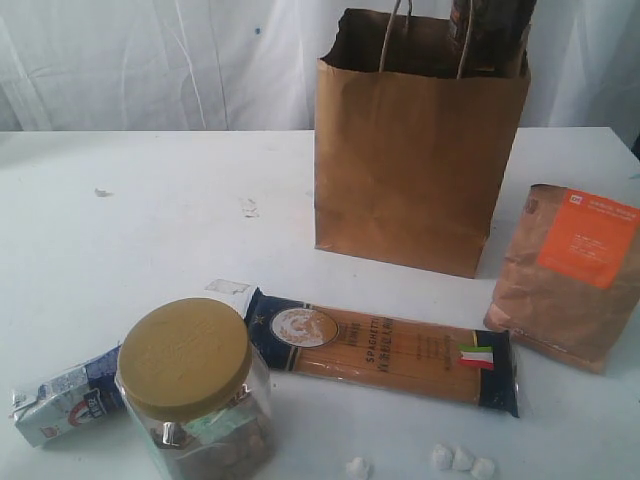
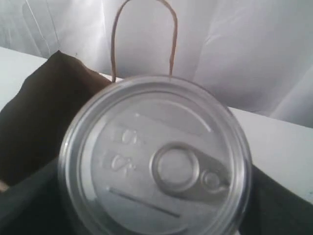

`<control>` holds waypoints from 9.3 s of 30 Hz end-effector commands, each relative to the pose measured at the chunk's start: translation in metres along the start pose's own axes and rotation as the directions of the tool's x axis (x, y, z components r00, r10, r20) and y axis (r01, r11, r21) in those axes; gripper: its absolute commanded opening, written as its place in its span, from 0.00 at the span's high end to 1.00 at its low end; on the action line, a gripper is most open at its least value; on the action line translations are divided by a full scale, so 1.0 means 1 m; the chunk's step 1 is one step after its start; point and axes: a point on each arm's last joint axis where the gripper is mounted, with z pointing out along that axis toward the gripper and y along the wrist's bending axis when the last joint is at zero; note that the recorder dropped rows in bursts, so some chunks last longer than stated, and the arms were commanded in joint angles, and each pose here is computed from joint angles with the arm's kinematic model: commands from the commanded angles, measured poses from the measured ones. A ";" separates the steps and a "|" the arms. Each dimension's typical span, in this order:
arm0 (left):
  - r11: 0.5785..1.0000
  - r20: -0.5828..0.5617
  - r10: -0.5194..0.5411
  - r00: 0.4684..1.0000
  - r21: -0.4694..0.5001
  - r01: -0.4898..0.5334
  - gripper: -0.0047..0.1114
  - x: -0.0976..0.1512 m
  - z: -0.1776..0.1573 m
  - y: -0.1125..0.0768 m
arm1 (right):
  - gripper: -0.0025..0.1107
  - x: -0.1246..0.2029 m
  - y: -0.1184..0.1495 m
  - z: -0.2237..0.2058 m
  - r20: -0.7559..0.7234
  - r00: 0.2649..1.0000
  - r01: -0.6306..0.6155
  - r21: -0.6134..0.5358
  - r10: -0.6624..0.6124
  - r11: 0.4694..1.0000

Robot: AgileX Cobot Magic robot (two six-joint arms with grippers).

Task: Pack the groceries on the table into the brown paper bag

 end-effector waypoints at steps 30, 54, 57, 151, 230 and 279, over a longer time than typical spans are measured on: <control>1.000 0.004 -0.010 1.000 0.008 0.010 0.96 0.001 0.000 -0.001 | 0.47 0.024 0.001 0.038 -0.143 0.990 0.008 0.002 -0.008 1.000; 1.000 0.004 -0.010 1.000 0.008 0.010 0.96 0.001 0.000 -0.001 | 0.43 0.026 0.001 0.038 -0.174 0.985 0.008 0.002 -0.008 1.000; 1.000 0.004 -0.010 1.000 0.008 0.010 0.96 0.001 0.000 -0.001 | 0.43 0.027 0.001 0.038 -0.179 0.984 0.008 0.002 -0.008 1.000; 1.000 0.004 -0.011 1.000 0.008 0.011 0.96 0.001 0.000 -0.001 | 0.98 0.170 0.160 -0.052 -0.105 0.758 0.425 -0.669 -0.644 0.610; 1.000 0.003 -0.011 1.000 0.008 0.011 0.96 0.001 0.000 -0.001 | 0.98 0.336 -0.004 -0.172 0.761 0.631 -0.312 0.071 0.151 0.948; 1.000 0.031 -0.011 0.999 0.001 0.011 0.96 -0.002 0.000 0.000 | 0.98 0.390 -0.004 -0.127 0.372 0.921 -0.209 0.228 0.113 0.951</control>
